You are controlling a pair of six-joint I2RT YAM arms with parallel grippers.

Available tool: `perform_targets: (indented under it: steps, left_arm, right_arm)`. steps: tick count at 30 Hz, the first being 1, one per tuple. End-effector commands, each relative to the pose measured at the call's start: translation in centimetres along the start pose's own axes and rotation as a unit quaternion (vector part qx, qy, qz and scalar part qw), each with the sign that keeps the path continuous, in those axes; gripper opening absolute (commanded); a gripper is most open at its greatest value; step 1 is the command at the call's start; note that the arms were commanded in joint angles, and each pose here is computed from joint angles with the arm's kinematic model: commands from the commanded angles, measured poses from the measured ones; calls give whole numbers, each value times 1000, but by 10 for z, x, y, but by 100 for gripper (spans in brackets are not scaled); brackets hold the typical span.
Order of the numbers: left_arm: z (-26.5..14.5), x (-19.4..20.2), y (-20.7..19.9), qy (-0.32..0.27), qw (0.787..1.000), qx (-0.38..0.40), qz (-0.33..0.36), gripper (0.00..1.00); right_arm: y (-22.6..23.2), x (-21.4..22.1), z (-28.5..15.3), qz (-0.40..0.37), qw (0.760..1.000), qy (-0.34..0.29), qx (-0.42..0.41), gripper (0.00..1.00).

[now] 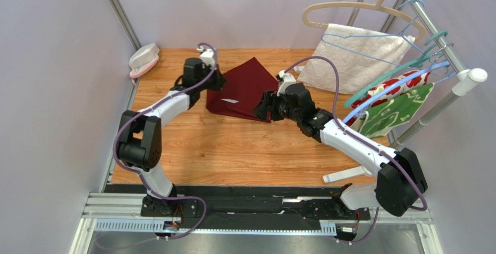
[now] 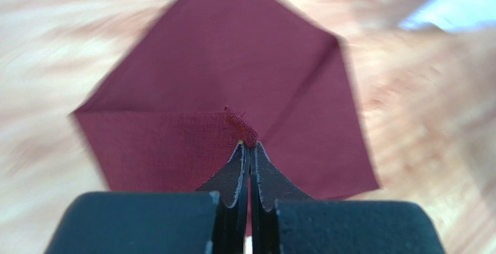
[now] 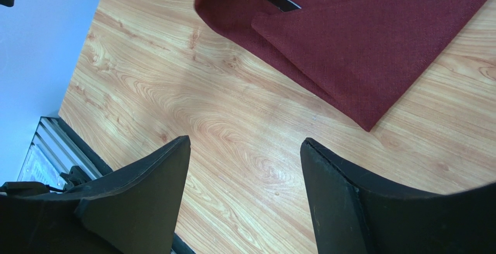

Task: Fold the napkin, place the utensils inside, and roll it up
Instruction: Fold the napkin

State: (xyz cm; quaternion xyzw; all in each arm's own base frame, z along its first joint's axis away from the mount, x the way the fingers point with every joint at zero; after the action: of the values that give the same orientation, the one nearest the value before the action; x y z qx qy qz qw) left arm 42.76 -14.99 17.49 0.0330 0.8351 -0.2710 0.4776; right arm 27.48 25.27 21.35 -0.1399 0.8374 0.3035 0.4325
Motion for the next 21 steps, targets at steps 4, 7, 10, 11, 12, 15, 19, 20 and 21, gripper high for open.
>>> perform_targets:
  steps: [4,7,10,11,12,15,19,20,21]
  left_arm:
    - [33,21,-87,48,978,100,177,0]
    - [40,45,-105,72,968,113,211,0]
    - [45,68,-115,98,959,111,242,0]
    - [48,75,-116,105,956,113,251,0]
    - [48,81,-122,110,952,117,259,0]
    - [50,95,-125,121,947,111,275,0]
    - [54,106,-133,126,939,111,301,0]
    - [56,109,-134,128,937,111,306,0]
    - [55,115,-134,139,934,109,310,0]
  right_arm:
    - [-2,-8,-15,-2,999,-34,12,73]
    - [-4,-6,-19,-1,999,-35,17,73]
    - [-6,-3,-19,0,999,-31,21,73]
    - [-6,-3,-19,1,999,-31,21,73]
    - [-6,-2,-19,0,999,-29,21,73]
    - [-6,-3,-20,1,999,-31,20,73]
    - [-7,-2,-21,0,999,-31,23,73]
    - [-7,-2,-21,0,999,-31,24,73]
    - [-7,-2,-21,1,999,-30,24,73]
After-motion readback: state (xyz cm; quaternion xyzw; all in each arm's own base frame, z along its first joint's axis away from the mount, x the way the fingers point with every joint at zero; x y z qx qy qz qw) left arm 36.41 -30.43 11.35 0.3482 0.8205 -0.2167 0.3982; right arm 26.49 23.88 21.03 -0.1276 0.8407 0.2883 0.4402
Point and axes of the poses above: each gripper's point midway between its finger pads, its own z axis out along the fingers, its own y axis along the line the jaws close on, x = y × z, the point moved 5 cm from there along -z, back along the fingers, and after that the axes turned 7 degrees about -z, right-handed, at the moved point
